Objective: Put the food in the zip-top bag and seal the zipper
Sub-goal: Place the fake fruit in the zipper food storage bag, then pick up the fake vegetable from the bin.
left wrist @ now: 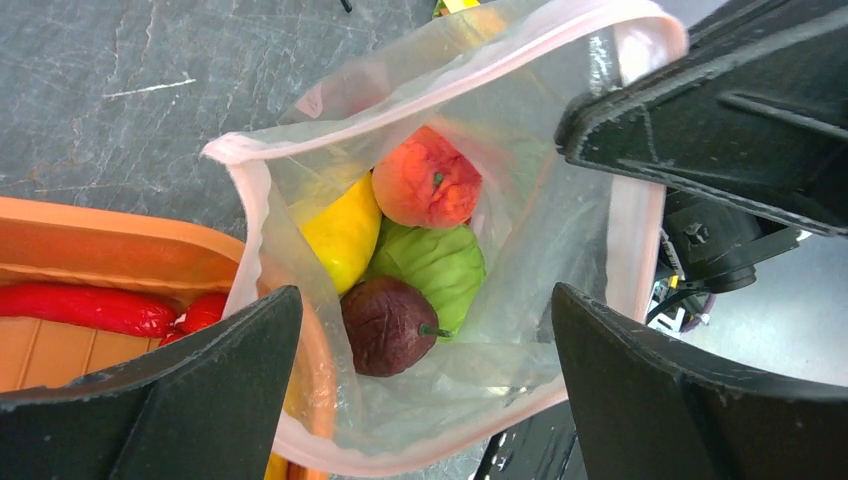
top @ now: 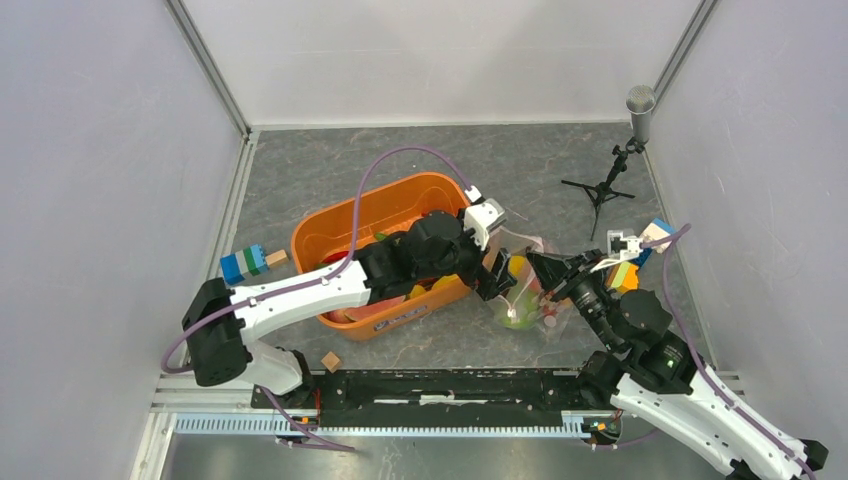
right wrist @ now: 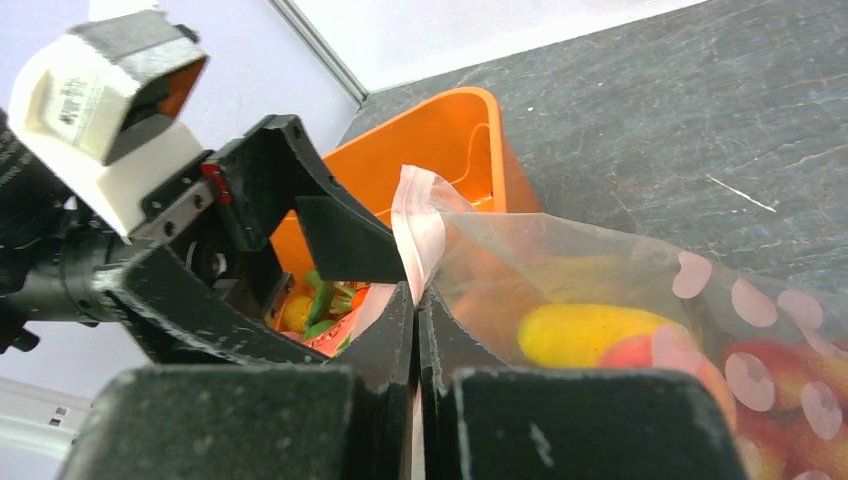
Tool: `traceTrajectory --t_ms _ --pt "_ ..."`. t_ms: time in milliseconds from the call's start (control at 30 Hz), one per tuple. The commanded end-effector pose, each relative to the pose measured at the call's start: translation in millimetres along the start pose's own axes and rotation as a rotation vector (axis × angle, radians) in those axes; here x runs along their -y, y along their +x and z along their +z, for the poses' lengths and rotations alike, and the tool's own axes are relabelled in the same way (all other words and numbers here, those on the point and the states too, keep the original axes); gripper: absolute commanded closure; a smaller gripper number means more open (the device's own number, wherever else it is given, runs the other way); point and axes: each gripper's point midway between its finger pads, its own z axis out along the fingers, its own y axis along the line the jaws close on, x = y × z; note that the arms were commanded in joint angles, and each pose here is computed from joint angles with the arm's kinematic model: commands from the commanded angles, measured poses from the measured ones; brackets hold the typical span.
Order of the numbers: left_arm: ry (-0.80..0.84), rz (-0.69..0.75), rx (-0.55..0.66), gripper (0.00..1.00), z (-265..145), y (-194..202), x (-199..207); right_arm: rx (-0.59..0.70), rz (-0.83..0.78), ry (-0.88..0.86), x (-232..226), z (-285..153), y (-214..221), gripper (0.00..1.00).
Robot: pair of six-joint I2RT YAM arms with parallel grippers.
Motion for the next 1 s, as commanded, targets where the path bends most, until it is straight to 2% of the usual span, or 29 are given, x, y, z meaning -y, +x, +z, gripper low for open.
traceTrajectory --t_ms 0,133,267,433,600,767,867,967 --pt "0.017 0.055 0.111 0.0 -27 -38 9 0.061 0.031 0.057 10 -2 -13 0.97" --pt "-0.052 0.061 0.184 0.0 -50 -46 -3 0.086 0.041 0.082 16 -5 -15 0.97" --pt "-0.273 0.051 0.249 0.0 -76 -42 -44 0.081 0.035 0.097 20 -7 -14 0.97" --pt "-0.602 0.001 0.207 0.0 -101 -7 -109 0.066 0.025 0.125 25 -6 -10 0.97" --pt "-0.791 -0.211 0.132 0.0 -117 36 -165 0.049 0.005 0.154 28 -2 -7 0.96" --pt "-0.842 -0.385 0.081 0.0 -121 68 -201 0.028 -0.009 0.173 30 4 -2 0.96" --pt "-0.845 -0.389 0.052 0.0 -119 76 -208 0.028 -0.022 0.174 30 8 0 0.96" --pt "-0.842 -0.375 0.037 0.0 -116 78 -213 0.044 -0.155 0.076 16 13 -6 0.97"
